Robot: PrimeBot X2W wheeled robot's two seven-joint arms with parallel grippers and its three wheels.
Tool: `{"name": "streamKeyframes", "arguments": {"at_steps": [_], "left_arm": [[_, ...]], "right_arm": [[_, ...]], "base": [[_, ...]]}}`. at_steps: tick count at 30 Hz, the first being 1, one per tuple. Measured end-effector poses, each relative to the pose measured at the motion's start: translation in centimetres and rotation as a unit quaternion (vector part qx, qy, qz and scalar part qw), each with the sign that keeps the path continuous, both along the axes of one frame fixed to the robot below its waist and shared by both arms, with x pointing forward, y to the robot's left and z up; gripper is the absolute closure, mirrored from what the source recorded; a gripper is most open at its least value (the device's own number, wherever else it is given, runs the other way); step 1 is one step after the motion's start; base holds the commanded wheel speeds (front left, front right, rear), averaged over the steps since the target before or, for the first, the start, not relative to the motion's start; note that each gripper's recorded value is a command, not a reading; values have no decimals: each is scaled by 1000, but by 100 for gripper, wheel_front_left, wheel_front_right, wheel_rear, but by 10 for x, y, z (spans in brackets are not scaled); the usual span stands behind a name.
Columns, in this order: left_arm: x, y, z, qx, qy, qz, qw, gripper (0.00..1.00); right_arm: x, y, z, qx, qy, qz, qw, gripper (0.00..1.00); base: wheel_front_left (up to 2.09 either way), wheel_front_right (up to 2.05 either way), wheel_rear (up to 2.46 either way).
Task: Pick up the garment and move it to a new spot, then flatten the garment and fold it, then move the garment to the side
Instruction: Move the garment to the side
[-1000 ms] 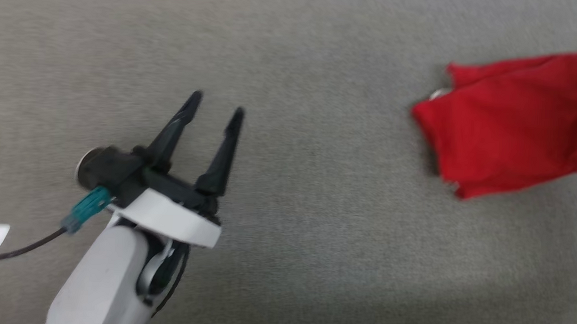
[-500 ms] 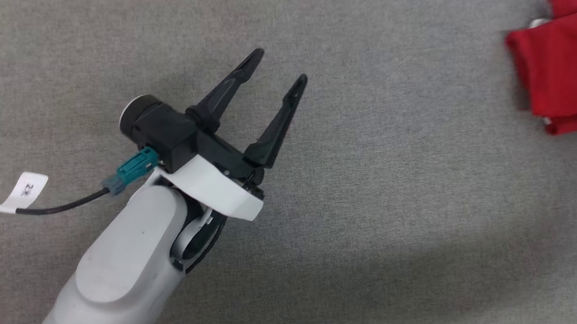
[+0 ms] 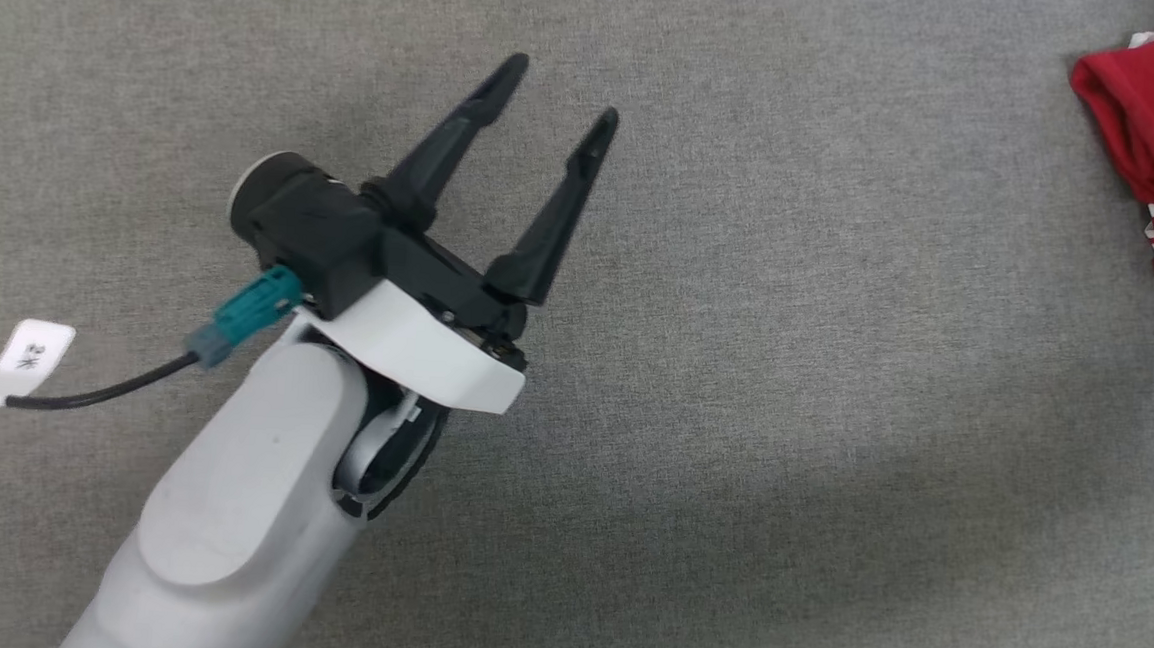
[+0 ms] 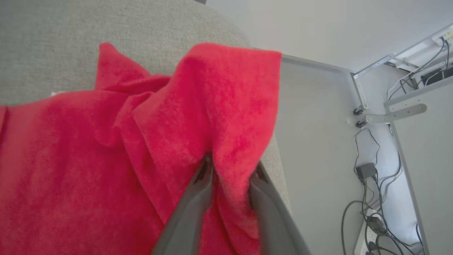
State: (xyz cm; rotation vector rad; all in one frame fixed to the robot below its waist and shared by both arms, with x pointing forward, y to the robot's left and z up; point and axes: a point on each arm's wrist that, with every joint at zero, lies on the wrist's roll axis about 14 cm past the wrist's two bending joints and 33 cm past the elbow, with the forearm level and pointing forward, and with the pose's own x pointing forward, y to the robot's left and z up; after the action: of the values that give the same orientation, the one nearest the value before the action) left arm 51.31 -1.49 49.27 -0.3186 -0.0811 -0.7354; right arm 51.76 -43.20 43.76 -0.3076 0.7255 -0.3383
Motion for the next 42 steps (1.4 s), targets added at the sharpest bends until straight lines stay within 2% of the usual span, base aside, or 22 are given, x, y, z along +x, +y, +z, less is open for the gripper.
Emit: {"name": "streamKeyframes", "arguments": {"at_steps": [1,12,21,25,32,38,42], "left_arm": [[1,2,2,-1,-2,4,1000,0],[1,47,26,-29,-11,79,996,0],[-16,90,41,-26,-14,144,989,0],[-26,112,54,-36,-23,177,983,0],[-49,160,72,-28,-46,247,967,0],[-84,188,65,2,-39,286,957,0],[-112,213,51,26,-20,316,948,0]], "right_arm": [[2,1,3,-1,-6,2,1000,0],[4,1,40,9,-71,-4,997,0],[17,61,62,57,-156,59,984,0],[19,95,74,89,-199,91,972,0],[7,155,75,139,-231,149,951,0],[-14,192,72,171,-251,189,934,0],[-31,217,77,184,-281,222,915,0]], "base": [[0,0,0],[0,0,0],[0,0,0],[0,0,0],[0,0,0],[0,0,0],[0,0,0]]}}
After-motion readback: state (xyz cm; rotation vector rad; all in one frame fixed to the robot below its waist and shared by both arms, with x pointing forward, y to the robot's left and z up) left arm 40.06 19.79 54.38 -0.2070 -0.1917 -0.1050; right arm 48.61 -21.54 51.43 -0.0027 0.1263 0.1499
